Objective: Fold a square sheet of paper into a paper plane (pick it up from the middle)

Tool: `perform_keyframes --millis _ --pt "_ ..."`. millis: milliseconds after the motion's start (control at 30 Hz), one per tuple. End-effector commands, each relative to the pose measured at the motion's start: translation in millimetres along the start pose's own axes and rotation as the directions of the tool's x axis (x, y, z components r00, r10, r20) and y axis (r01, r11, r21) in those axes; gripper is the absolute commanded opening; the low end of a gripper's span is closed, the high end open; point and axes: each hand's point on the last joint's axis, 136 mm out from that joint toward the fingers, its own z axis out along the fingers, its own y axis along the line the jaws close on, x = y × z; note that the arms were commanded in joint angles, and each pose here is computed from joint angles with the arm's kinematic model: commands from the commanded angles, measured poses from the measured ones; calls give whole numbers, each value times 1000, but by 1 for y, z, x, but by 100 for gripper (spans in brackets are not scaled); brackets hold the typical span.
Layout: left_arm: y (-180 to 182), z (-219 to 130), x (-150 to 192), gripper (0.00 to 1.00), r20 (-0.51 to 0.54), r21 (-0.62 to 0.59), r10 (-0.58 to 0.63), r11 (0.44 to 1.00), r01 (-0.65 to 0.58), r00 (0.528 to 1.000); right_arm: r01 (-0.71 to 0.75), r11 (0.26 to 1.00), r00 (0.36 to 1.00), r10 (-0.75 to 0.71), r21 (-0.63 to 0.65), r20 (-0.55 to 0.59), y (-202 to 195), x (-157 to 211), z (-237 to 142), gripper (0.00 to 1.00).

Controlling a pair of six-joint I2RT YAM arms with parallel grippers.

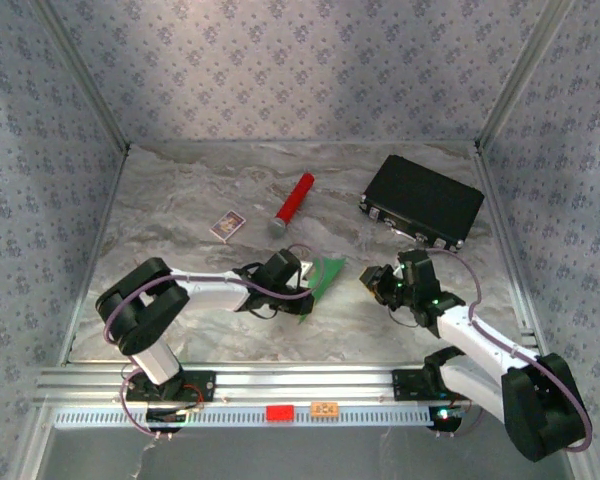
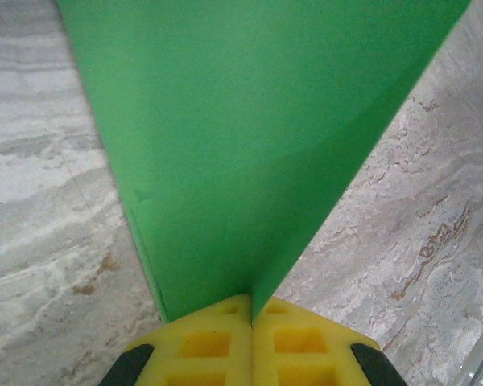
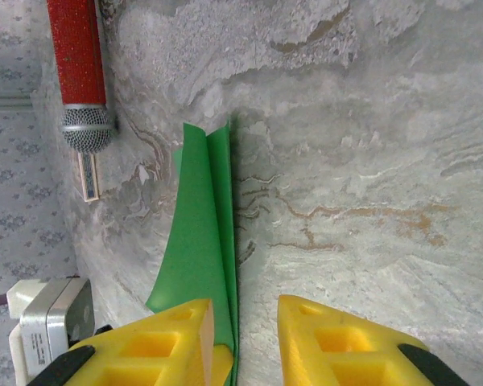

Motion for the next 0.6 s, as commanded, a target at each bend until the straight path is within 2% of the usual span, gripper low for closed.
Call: perform_keyframes --millis 0,300,400,567 --pt "2 5 4 0 -18 41 -43 998 44 999 60 998 998 -59 -19 16 5 0 2 28" --pt "10 5 6 0 -30 50 -97 994 98 995 301 953 953 -300 -26 42 33 10 16 19" --pt "9 5 8 0 -44 59 -101 993 103 994 331 943 944 -331 -27 4 35 19 25 17" --pt "8 8 12 0 -81 79 -108 990 115 991 356 927 925 -368 -114 -99 53 37 41 16"
